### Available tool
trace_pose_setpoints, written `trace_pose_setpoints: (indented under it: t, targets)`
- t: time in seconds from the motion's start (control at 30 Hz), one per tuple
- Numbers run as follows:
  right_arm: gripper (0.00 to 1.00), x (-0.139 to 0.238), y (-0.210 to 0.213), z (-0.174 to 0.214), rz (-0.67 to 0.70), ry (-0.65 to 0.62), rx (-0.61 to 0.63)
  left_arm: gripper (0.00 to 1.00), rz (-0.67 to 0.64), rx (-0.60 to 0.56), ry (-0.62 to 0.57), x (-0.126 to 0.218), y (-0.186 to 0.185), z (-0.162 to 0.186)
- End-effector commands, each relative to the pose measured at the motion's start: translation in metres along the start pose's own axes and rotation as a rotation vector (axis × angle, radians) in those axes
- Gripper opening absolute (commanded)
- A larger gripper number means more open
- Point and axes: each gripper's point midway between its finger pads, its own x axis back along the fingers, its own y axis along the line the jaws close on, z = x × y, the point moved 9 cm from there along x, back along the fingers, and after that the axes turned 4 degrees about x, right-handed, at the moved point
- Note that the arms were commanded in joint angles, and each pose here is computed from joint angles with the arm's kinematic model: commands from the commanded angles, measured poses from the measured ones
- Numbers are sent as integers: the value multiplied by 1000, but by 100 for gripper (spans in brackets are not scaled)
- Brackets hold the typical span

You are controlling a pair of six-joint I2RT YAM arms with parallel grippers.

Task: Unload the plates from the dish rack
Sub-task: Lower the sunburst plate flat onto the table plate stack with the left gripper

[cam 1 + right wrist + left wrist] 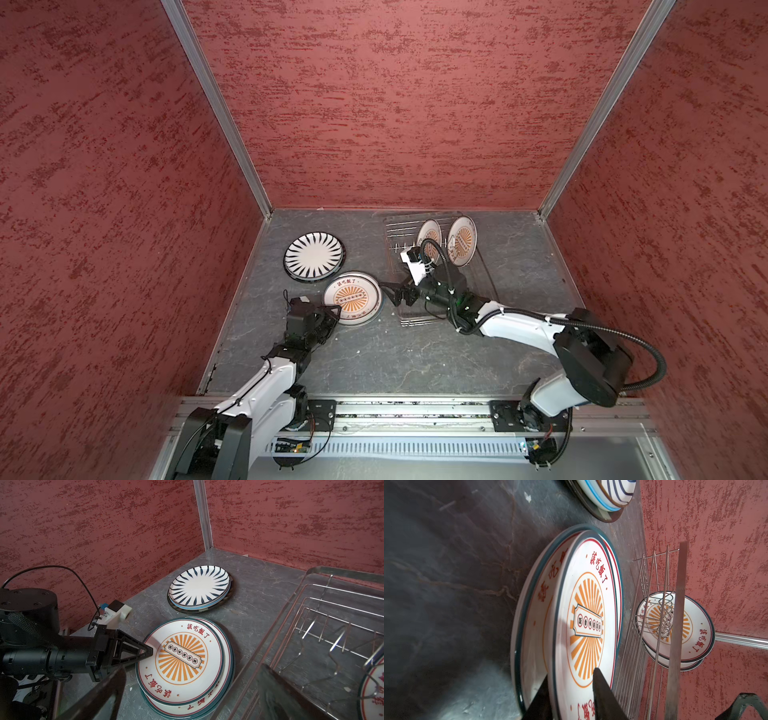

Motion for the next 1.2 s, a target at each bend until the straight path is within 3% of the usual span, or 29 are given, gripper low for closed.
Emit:
trace_pose_setpoints:
  t: [0.0, 0.17, 0.4, 0.83, 0.9, 1.17]
  targets:
    - [99, -5, 3, -12, 9, -33, 35, 42, 9, -14, -38, 0, -10, -5]
    - [99, -6, 4, -11, 19, -25, 40, 52, -17, -25, -56, -1, -11, -5]
    - [99, -8, 4, -11, 27, -21, 46, 54, -50, -38, -93, -1, -10, -6]
    - [99, -12, 5, -12, 30, -15, 52, 49, -114, -44, -141, -3, -7, -9]
    - [99, -13, 4, -13, 36, -21, 52, 43, -132, -57, -153, -3, -6, -9]
    - [99, -19, 4, -12, 35, -17, 52, 42, -172, -91, -199, -3, -6, -10]
